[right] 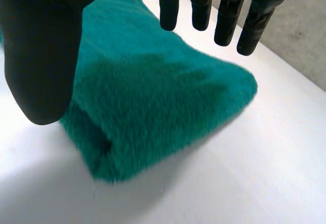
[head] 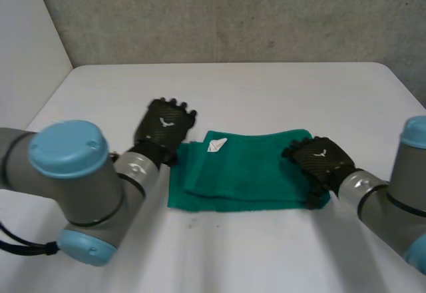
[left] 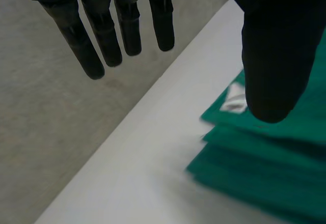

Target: Fold the towel.

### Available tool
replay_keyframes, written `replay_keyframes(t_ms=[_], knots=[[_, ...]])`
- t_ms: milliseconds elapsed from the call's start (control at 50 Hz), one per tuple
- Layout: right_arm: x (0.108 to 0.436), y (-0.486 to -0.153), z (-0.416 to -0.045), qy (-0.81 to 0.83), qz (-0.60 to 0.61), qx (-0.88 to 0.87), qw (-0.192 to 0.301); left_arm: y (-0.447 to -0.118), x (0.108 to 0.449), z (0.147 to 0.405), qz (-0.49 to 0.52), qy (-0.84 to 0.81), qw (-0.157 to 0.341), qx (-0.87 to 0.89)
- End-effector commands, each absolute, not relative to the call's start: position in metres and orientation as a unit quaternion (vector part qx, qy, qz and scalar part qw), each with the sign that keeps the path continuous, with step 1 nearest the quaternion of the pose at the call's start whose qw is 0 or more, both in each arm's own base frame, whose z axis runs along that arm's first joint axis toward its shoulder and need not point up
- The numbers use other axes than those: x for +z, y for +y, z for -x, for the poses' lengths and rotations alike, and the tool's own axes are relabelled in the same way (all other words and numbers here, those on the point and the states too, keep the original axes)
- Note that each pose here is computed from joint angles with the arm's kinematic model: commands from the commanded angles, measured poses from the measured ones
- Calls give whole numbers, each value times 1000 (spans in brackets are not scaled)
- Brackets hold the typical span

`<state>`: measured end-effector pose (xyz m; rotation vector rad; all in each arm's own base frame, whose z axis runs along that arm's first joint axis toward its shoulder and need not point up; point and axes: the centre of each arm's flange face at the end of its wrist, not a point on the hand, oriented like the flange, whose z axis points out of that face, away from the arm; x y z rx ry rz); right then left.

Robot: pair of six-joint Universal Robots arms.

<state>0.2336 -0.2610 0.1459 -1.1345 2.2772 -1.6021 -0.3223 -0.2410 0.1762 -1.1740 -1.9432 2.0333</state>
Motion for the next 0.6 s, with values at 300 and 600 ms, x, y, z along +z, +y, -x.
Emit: replay_keyframes(t_ms=[300,600], knots=[[140,-253,-220,784,323,-523,90,-221,131,338,420,-693,77,581],[134,-252,-220,782,314,-531,91,-216,126,329,418,-704,59,570]])
